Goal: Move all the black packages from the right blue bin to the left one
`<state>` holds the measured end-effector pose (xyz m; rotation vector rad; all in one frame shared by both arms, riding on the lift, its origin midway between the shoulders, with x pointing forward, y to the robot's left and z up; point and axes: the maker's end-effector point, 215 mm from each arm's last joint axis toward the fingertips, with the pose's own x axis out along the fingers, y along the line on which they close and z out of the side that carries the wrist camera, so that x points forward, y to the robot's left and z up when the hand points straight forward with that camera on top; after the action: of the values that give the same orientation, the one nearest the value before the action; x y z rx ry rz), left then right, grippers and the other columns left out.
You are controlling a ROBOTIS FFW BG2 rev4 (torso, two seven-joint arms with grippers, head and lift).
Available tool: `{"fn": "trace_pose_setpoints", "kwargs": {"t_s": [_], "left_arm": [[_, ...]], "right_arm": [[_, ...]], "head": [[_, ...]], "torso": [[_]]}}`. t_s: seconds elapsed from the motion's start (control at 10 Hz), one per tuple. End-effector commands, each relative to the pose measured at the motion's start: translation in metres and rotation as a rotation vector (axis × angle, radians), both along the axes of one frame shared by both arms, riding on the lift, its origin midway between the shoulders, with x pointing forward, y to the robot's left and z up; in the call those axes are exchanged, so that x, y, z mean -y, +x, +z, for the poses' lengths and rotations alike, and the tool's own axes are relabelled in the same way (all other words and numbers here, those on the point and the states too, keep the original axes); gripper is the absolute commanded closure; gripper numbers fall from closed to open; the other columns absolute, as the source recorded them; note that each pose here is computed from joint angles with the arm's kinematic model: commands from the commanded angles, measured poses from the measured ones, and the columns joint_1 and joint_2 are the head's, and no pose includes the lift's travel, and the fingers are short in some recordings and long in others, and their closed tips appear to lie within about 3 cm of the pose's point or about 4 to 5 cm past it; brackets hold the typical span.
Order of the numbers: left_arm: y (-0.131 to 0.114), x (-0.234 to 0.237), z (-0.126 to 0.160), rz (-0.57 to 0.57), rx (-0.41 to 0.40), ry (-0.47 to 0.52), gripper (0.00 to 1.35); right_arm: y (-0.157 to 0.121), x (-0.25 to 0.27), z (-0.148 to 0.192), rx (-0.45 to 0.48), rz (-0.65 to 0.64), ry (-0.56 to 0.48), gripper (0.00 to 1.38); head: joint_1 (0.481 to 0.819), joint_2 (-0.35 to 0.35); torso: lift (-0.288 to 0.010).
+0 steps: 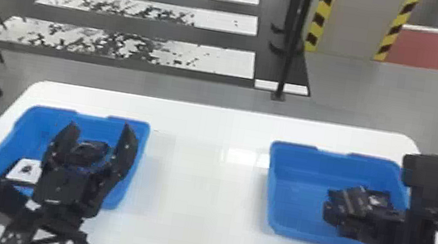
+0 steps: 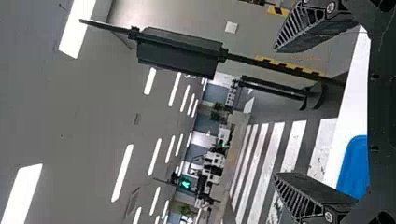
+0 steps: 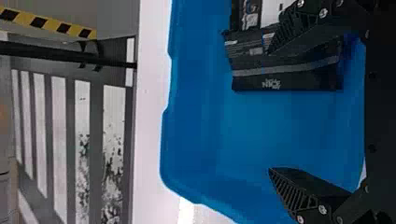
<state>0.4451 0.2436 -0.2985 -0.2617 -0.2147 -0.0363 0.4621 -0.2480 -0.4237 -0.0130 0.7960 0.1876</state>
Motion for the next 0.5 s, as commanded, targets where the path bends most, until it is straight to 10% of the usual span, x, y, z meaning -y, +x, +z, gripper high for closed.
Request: {"fn": "trace_pose_setpoints", "kwargs": {"t_s": [0.0,0.4], "left_arm": [[-0.004,0.003,-0.005,-0.006,-0.013,-0.013,0.09],[-0.004,0.004,-0.007,-0.011,-0.017,-0.024,0.09]], "right_arm": [[-0.004,0.014,-0.014,-0.075,-0.024,-0.053,0.16],[0.001,0.017,-0.032,-0.159,-0.017,-0.116,0.17]], "head": [[0.695,0.006],[0.695,-0.027]], "torso": [[-0.132],[-0.132]]}}
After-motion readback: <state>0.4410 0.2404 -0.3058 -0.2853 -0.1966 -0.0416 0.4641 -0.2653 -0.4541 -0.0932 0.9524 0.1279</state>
